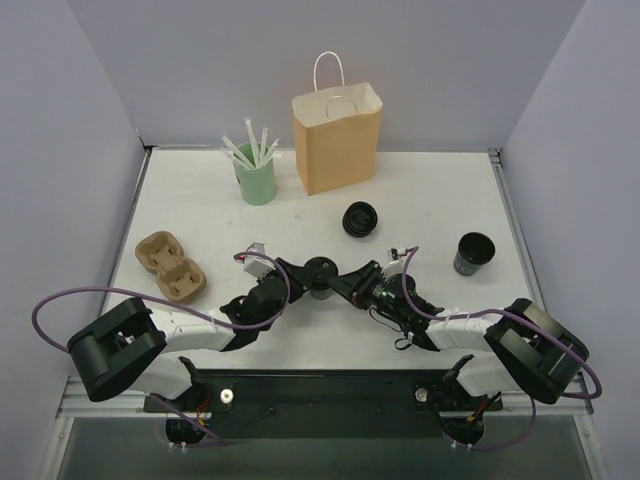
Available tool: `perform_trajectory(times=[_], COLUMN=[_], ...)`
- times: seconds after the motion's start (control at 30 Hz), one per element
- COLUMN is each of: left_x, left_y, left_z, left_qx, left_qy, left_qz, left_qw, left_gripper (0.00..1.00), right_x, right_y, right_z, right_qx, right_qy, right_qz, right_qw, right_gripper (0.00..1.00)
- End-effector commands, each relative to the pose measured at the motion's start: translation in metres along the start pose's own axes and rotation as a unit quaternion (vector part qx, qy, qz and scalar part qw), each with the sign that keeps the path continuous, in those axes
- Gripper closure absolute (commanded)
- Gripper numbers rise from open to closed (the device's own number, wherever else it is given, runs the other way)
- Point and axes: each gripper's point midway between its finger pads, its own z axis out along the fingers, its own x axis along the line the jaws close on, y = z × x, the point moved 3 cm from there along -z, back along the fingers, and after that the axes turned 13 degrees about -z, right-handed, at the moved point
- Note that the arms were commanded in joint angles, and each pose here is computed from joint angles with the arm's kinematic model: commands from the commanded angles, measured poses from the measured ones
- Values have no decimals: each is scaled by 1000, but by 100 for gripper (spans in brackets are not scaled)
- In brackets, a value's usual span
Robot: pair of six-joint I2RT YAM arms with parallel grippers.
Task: Pack the takeout coffee
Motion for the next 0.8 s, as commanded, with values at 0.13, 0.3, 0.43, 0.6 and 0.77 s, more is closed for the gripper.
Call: perform_trajectory(times=[0.13, 0.3, 0.43, 0.6, 0.77], left_x=[136, 141, 142, 142, 145], left_y=[-41, -43, -44, -47, -46], left_z=[-45, -47, -48, -51, -53], left_qx=[122, 124, 121, 118, 114], left_qy=[211, 212, 214, 214, 217], left_qz=[127, 129, 130, 133, 135], left_qw=[962, 961, 961, 960, 960], left_gripper=[60, 60, 60, 60, 60], right_x=[-47, -74, -90, -108, -105], right_y=[-13, -22, -23, -24, -21], right_z=[8, 5, 5, 2, 7], right_qx=[5, 15, 15, 12, 11], right_qy=[-75, -109, -140, -171, -168], right_qz=[-40, -50, -57, -54, -80], right_qw=[996, 993, 988, 984, 982], right_gripper=[100, 100, 100, 100, 100])
